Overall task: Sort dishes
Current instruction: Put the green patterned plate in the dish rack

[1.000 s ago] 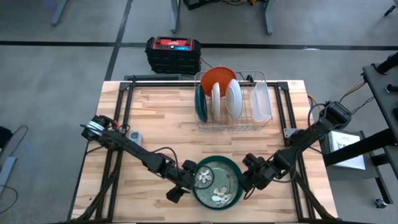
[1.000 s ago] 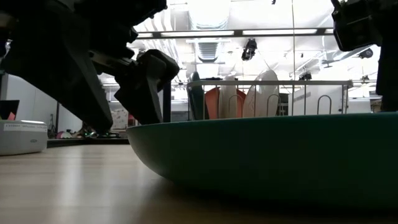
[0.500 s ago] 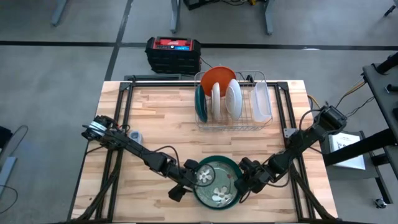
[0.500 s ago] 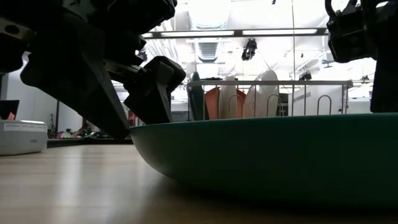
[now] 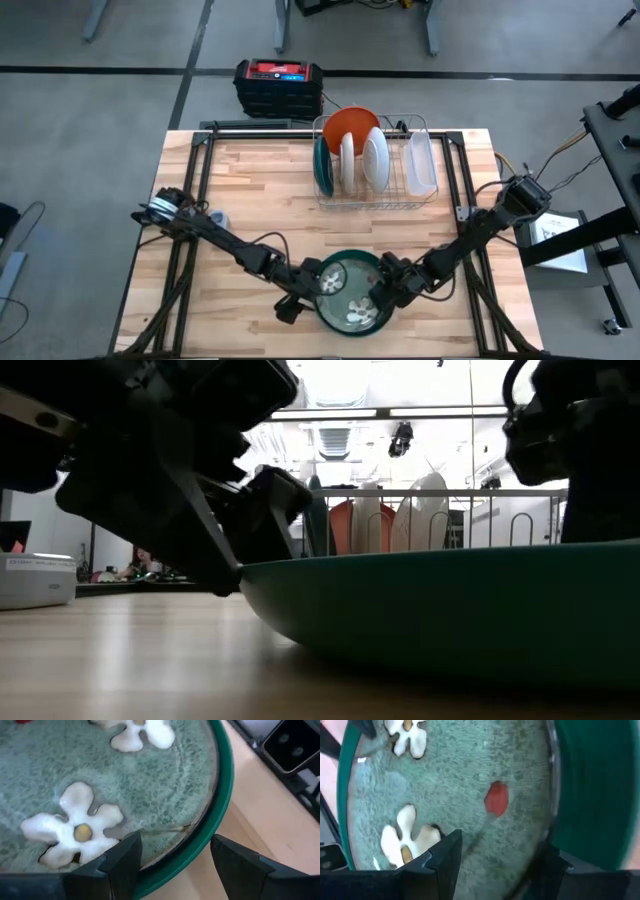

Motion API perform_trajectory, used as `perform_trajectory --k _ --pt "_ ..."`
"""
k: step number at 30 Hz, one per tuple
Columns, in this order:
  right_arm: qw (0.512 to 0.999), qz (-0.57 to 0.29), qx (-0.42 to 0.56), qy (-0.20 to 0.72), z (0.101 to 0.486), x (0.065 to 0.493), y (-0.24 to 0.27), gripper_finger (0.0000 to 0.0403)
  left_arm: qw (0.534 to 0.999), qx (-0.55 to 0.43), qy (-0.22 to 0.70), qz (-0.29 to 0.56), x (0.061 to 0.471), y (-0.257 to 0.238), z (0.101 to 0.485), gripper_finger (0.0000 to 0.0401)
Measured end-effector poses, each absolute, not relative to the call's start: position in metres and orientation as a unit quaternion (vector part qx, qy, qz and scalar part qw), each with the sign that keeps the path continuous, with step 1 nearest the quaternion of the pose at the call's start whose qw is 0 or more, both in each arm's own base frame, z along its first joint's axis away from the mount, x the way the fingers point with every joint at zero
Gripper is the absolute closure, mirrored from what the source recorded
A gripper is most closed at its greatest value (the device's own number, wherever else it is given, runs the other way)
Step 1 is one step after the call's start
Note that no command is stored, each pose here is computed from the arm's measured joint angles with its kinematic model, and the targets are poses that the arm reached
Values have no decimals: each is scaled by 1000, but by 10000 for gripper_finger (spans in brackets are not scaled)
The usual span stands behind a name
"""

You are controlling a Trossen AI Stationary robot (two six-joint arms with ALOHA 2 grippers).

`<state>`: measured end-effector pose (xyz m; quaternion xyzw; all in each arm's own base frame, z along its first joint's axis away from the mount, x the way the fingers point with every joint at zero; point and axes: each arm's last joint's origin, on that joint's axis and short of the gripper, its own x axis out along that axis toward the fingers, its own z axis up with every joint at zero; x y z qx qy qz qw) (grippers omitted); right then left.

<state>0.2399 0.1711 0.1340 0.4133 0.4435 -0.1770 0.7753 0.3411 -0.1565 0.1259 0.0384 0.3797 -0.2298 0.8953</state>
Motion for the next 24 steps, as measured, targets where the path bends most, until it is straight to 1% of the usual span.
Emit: perform_trajectory --k 6,10,14,21,22,24 --pt "786 -167 408 434 126 248 172 224 890 22 376 -259 346 -153 118 171" --pt "792 -168 403 428 124 249 172 241 888 24 375 -264 347 -152 118 171" --pt "807 -172 389 411 125 250 171 278 887 26 375 -267 346 -152 118 171" --pt "830 -177 368 379 130 253 170 367 886 21 378 -269 346 -152 117 171" --pt "832 -178 368 376 131 252 169 373 886 21 377 -268 346 -152 117 171" --pt "835 -177 361 375 135 251 169 374 887 19 376 -269 346 -152 118 171"
